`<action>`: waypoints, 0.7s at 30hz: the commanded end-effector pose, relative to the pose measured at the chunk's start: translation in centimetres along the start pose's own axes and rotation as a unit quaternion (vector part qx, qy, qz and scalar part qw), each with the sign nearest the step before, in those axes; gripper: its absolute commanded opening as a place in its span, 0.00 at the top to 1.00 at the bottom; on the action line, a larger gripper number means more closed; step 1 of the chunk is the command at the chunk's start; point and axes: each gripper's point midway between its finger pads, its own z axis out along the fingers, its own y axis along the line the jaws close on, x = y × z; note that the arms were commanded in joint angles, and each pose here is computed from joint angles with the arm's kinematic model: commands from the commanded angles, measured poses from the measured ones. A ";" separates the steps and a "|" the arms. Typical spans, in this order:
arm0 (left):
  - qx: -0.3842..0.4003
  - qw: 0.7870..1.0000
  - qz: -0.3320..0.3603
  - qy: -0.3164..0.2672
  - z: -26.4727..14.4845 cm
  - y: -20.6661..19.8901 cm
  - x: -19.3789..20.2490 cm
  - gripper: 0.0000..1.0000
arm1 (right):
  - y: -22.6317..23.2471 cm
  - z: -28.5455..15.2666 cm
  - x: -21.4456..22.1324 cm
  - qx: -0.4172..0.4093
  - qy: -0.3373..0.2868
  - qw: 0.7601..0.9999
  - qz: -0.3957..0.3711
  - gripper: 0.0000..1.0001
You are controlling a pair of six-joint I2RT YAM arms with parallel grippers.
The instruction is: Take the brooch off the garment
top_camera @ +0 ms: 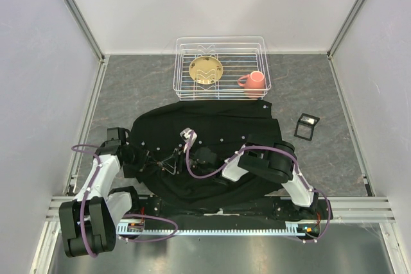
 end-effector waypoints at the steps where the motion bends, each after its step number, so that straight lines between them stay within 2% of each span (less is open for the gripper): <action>1: 0.011 1.000 0.010 0.013 -0.2 -0.1 0.5 0.98 | 1.2 0.1 -1.1 -0.022 -0.015 1.000 0.001 0.59; 3: 0.010 1.000 0.011 0.012 -0.2 -0.1 0.4 0.98 | 1.0 0.3 -0.9 -0.022 -0.013 1.000 0.002 0.63; 5: 0.011 1.000 0.011 0.011 -0.3 -0.1 0.4 0.98 | 1.2 0.4 -0.3 -0.031 -0.002 1.000 0.001 0.71; 11: 0.013 1.000 0.013 0.012 -0.5 -0.4 0.4 0.98 | 0.8 0.6 0.2 -0.026 0.004 1.000 0.001 0.79; 18: 0.020 1.000 0.014 0.020 -0.7 -0.8 0.7 0.98 | 0.3 0.7 0.5 -0.017 0.011 1.000 -0.010 0.94; 19: 0.020 0.999 0.014 0.021 -0.8 -0.8 0.7 0.98 | 0.3 0.7 0.4 -0.017 0.010 1.000 -0.014 0.99; 21: 0.021 0.999 0.017 0.022 -0.9 -0.9 0.7 0.98 | 0.6 0.8 0.2 -0.021 0.009 1.000 -0.018 1.00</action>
